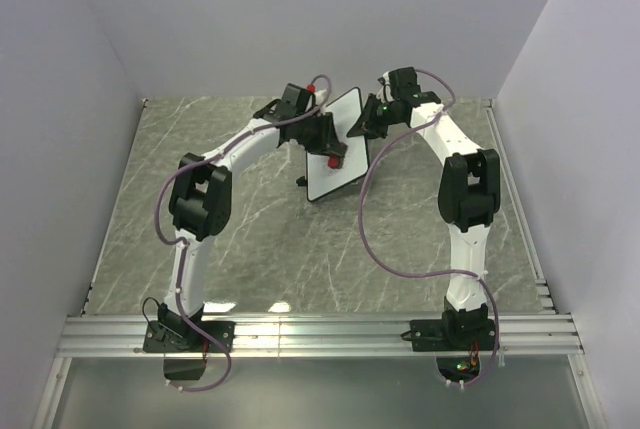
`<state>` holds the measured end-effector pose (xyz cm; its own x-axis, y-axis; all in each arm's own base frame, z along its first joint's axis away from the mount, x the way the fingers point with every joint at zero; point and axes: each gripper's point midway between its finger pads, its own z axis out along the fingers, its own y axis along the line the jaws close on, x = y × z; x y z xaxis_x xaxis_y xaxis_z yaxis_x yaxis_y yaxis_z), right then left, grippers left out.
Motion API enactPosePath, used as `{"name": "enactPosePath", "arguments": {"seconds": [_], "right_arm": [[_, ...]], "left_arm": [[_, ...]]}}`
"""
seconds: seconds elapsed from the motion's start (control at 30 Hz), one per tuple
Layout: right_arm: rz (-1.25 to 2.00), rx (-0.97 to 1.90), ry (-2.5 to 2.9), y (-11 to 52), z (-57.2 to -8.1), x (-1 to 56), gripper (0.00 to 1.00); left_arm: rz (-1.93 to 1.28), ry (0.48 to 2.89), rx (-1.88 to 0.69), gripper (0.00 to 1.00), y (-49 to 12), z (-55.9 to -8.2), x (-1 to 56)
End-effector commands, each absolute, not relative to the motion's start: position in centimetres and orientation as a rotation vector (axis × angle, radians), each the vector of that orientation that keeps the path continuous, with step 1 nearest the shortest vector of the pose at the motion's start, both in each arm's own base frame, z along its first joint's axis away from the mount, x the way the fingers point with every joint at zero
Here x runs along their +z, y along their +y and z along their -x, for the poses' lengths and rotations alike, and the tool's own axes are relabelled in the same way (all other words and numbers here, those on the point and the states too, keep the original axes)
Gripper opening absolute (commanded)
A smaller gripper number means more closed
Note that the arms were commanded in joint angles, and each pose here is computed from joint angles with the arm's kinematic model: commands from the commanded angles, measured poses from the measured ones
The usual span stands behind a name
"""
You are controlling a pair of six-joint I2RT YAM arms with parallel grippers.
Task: Erase the whiteboard
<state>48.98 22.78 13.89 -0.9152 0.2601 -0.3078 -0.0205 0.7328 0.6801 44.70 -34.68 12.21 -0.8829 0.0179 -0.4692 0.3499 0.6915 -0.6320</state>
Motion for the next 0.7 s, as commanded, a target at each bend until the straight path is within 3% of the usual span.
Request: {"name": "enactPosePath", "arguments": {"seconds": [0.0,0.27,0.47,0.67], "right_arm": [[-0.160,0.979,2.579,23.0,-48.4,12.5,0.00],[-0.155,0.993,2.575,23.1,-47.7,13.2,0.00],[-0.162,0.983,2.578,22.7,-47.2,13.2,0.00],[-0.169,0.976,2.569,22.6,-47.0,13.4,0.00]], "left_arm": [[-0.441,2.387,-1.371,0.00,-41.3,-38.7,16.3],[-0.324,2.514,-1.249,0.00,-40.3,-40.0,11.5],[-0.172,2.680,-1.022,0.00,-34.1,-41.2,5.6],[-0.109,2.776,-0.864,0.00,-29.6,-39.6,1.7]]}}
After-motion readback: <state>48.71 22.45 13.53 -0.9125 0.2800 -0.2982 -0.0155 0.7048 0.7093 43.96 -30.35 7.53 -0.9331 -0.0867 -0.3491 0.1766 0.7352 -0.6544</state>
